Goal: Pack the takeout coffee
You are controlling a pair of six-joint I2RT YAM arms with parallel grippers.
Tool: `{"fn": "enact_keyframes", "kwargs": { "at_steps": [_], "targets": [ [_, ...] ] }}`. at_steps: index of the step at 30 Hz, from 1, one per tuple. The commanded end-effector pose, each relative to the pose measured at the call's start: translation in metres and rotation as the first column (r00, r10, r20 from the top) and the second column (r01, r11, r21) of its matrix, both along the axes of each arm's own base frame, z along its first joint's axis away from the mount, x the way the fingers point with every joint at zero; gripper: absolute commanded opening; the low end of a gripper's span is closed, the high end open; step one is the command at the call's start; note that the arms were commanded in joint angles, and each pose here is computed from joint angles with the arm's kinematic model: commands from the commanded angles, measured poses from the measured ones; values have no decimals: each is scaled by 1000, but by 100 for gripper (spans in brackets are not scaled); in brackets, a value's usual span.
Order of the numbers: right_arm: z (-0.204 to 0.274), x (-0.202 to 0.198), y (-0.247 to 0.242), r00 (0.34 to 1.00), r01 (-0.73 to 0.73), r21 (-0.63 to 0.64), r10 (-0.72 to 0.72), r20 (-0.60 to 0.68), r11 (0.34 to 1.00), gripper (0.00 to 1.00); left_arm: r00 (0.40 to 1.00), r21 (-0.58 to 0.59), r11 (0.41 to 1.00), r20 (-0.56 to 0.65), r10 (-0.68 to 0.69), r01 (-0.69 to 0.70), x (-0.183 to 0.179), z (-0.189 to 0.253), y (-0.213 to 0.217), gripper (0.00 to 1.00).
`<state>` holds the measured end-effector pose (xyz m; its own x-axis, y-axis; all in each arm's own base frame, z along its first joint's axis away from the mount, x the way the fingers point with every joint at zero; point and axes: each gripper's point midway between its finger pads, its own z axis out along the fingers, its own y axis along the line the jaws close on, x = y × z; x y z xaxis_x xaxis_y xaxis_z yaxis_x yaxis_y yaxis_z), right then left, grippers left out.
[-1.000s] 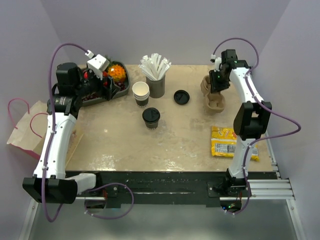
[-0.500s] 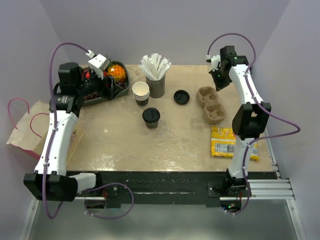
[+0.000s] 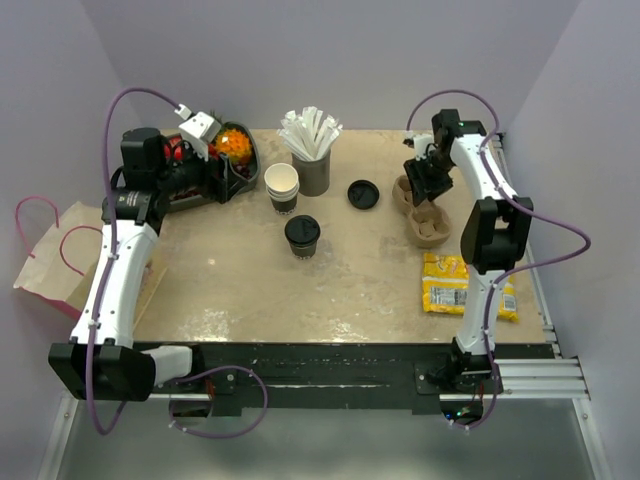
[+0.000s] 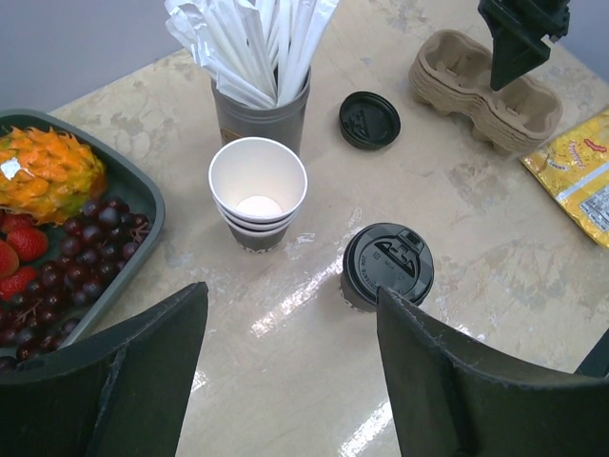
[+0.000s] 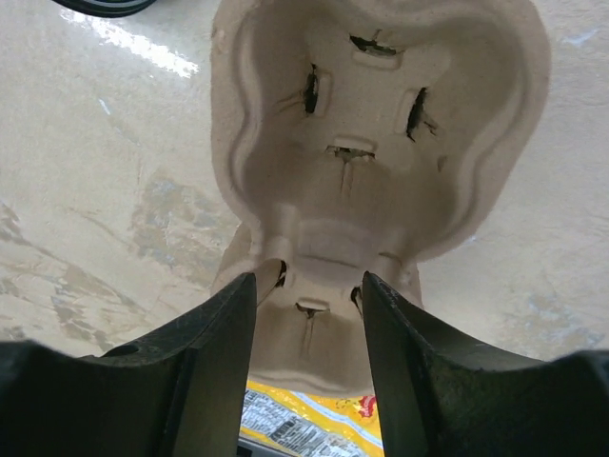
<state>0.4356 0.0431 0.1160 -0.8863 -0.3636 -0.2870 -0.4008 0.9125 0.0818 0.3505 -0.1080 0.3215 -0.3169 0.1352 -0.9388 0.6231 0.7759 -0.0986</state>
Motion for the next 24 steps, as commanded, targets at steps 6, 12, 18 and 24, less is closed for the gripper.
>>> {"fn": "enact_keyframes", "kwargs": {
  "at_steps": [6,12,18,24],
  "targets": [
    [-11,10,1,1000,6,-3,-6,-14,1000,54,1000,8,1000,19,16,-16,3,2,4,76],
    [-17,7,-3,999,12,-24,-13,-34,1000,54,1000,5,1000,14,20,-20,5,0,6,76],
    [-17,4,-6,999,17,-40,-18,-36,999,54,1000,-1,1000,10,18,-18,5,-1,5,76],
    [-15,5,-6,999,20,-38,-21,-31,999,36,1000,-7,1000,4,14,-14,5,-3,4,76]
  ]
}}
